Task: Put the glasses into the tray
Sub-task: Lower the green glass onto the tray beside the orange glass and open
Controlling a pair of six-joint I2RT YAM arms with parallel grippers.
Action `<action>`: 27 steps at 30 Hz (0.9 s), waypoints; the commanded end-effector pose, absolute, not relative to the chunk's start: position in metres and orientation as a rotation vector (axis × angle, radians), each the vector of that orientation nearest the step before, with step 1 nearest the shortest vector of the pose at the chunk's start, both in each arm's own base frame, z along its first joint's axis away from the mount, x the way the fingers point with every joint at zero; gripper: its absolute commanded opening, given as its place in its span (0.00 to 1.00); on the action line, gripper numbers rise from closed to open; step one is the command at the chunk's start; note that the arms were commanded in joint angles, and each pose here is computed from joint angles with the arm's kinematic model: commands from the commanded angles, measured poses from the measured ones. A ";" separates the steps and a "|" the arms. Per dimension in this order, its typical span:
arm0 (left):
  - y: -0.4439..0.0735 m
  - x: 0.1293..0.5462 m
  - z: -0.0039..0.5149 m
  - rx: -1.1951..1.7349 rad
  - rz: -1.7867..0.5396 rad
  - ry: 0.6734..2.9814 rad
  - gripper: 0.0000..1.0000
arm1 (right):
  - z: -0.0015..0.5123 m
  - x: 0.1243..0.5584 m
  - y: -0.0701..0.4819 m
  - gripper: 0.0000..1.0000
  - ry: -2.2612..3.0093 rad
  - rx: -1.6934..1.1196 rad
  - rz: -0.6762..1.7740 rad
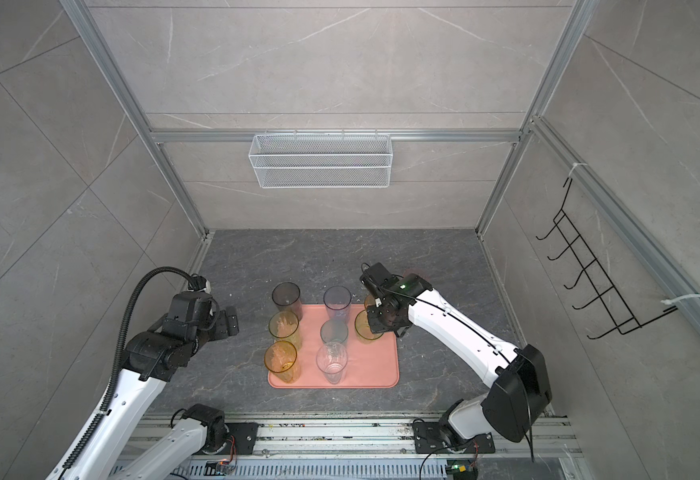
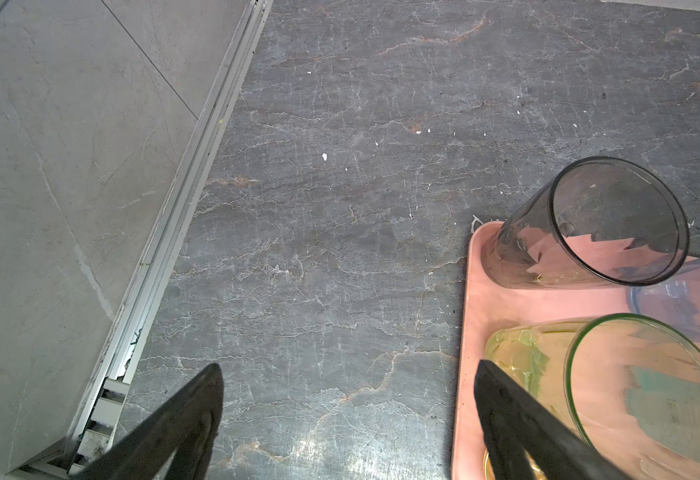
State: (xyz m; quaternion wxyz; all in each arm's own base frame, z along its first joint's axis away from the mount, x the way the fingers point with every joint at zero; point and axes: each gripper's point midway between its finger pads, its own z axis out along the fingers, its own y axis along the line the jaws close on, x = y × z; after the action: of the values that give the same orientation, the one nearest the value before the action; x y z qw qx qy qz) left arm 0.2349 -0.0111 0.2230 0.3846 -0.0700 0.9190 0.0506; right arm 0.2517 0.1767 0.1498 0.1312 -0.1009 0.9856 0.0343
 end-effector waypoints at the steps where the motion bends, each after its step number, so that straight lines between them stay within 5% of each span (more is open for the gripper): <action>1: -0.010 0.236 0.226 -0.184 0.125 2.321 0.95 | 0.137 0.257 0.176 0.00 2.858 -0.275 0.062; 27: -0.011 0.237 0.224 -0.180 0.125 2.330 0.95 | 0.084 0.271 0.149 0.00 2.899 -0.191 -0.054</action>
State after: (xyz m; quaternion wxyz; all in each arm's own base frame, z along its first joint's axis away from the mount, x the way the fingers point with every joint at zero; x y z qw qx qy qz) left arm 0.2348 -0.0112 0.2231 0.3849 -0.0700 0.9189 0.0501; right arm 0.2676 0.1531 0.0908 0.1174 -0.0687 0.9907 -0.0084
